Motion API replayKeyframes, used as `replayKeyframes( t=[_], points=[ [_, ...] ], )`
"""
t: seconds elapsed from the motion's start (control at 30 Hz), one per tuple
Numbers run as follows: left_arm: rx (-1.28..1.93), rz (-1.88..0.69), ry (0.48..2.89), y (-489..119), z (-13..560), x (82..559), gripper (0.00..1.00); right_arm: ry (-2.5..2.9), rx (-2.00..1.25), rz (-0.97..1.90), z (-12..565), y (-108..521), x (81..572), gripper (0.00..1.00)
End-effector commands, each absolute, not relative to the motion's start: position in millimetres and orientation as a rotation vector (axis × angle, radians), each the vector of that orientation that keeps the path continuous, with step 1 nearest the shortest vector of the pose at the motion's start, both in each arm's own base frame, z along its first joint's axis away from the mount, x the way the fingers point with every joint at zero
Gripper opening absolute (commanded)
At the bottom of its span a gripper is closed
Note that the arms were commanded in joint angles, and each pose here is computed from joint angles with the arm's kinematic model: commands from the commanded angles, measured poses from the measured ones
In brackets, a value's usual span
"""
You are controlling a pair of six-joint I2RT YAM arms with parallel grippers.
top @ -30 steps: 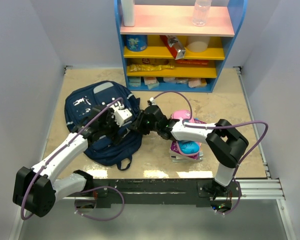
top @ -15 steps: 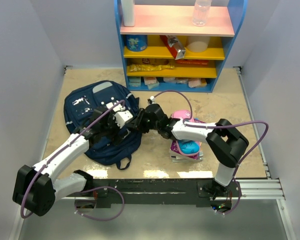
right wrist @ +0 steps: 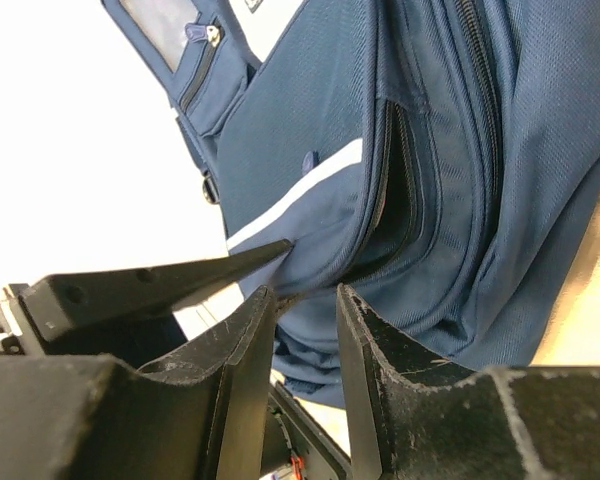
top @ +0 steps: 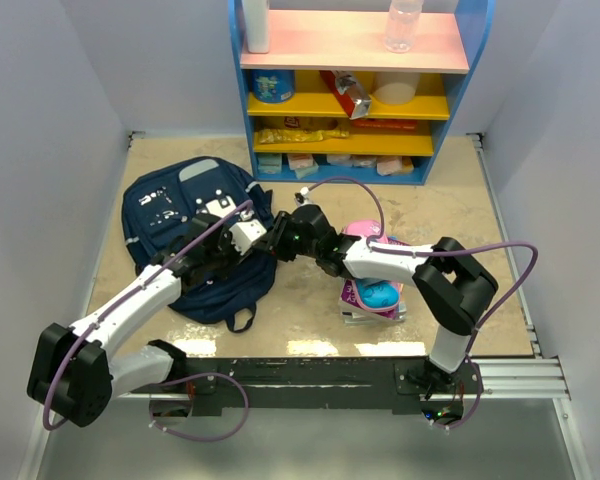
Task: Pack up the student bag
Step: Unzip the student bag at the center of the board.
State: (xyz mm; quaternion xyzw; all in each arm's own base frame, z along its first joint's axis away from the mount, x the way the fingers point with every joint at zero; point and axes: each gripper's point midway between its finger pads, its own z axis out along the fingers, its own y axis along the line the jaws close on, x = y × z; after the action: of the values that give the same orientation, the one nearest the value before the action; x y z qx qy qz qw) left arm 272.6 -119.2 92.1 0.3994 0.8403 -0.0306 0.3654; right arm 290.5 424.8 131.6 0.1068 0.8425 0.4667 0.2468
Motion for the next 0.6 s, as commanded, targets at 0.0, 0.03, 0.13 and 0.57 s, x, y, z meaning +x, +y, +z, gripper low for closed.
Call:
replayKeyframes(
  t=[0.0,0.03,0.13,0.57],
  points=[
    [0.981,-0.009,2.129,-113.7,100.5,287.3,0.28,2.179,0.27,1.385,180.3,432.7,296.8,0.35],
    [0.979,0.001,2.13,-112.5,100.8,288.1,0.25,2.179,0.27,1.377,179.5,431.8,297.1,0.35],
    [0.954,0.033,2.119,-109.2,106.3,292.9,0.15,2.194,0.277,1.335,170.3,425.3,297.7,0.34],
    [0.905,-0.004,2.065,-123.1,153.3,304.1,0.0,2.263,0.167,1.184,123.0,432.9,291.1,0.26]
  ],
)
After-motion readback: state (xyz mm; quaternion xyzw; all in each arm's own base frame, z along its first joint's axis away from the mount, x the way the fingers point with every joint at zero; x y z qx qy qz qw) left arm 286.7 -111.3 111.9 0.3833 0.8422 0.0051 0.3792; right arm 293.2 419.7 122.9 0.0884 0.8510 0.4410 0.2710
